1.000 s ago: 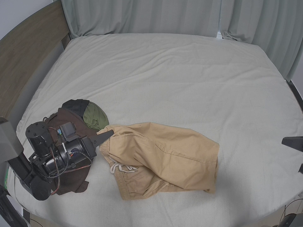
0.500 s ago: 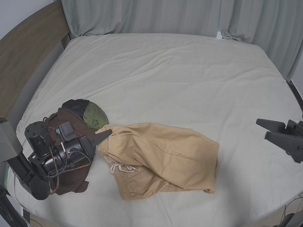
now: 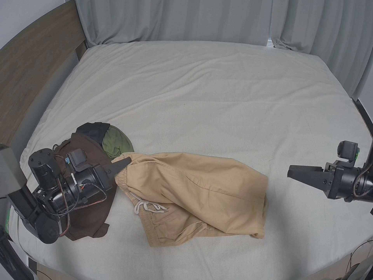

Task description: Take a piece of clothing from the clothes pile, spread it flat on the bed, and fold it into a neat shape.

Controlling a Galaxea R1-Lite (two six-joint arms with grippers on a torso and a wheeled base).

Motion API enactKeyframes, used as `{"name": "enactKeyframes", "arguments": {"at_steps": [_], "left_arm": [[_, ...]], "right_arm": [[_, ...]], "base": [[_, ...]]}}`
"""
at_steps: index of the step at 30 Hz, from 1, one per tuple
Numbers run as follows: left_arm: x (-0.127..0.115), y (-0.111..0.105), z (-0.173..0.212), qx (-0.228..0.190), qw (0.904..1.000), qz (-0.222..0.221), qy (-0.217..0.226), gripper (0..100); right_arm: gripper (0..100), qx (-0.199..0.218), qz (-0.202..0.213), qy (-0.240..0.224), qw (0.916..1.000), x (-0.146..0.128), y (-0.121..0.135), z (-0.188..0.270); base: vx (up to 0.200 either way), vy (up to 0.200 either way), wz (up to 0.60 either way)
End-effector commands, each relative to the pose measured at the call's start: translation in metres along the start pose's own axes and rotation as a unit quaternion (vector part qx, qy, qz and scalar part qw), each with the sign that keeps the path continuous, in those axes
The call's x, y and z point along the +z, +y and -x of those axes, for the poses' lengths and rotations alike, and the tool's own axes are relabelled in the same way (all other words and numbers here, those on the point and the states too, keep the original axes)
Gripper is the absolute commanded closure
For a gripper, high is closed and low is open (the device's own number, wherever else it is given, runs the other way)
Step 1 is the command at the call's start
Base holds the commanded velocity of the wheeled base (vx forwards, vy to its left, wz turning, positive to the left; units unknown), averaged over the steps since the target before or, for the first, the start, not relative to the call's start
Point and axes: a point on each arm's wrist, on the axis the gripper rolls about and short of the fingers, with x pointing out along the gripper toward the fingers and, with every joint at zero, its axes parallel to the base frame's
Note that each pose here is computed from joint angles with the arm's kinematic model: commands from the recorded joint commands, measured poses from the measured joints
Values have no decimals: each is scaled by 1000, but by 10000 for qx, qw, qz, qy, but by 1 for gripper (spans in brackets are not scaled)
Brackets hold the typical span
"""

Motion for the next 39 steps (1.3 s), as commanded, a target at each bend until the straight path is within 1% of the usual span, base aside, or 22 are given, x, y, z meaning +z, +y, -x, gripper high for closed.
{"name": "enactKeyframes", "arguments": {"at_steps": [1, 5, 8, 12, 14, 16, 18, 24, 29, 34, 39], "left_arm": [[-1, 8, 0, 96, 9999, 29, 20, 100], [-4, 10, -1, 128, 9999, 42, 70, 100], [-4, 11, 0, 137, 9999, -23, 72, 100], [-3, 12, 2, 186, 9998, -47, 64, 100], [-3, 13, 1, 182, 9998, -51, 58, 100], [-3, 14, 0, 179, 9998, -55, 53, 100], [-2, 14, -1, 169, 9998, -59, 51, 100], [-3, 14, -1, 179, 9998, -47, 68, 100], [-5, 16, -2, 187, 9998, -32, 94, 100], [-5, 16, -2, 197, 9998, -27, 96, 100], [-6, 16, -3, 191, 9997, -20, 115, 100]], "right_arm": [[0, -208, -279, 232, 9991, -10, -23, -15], [0, -271, -301, 221, 9989, -14, -36, -25], [0, -308, -376, 300, 9984, -20, -43, -29], [0, -427, -526, 413, 9968, -29, -62, -40], [0, -523, -560, 354, 9964, -31, -74, -42], [0, -552, -577, 326, 9963, -33, -79, -44], [0, -612, -704, 264, 9953, -35, -88, -45], [0, -575, -977, 120, 9935, -37, -95, -49], [0, -640, -1039, 146, 9924, -44, -106, -54], [0, -766, -1123, 148, 9906, -55, -126, -58], [0, -813, -1150, 141, 9899, -65, -138, -63]], "base": [[0, 0, 0], [0, 0, 0], [0, 0, 0], [0, 0, 0], [0, 0, 0], [0, 0, 0], [0, 0, 0], [0, 0, 0], [0, 0, 0], [0, 0, 0], [0, 0, 0]]}}
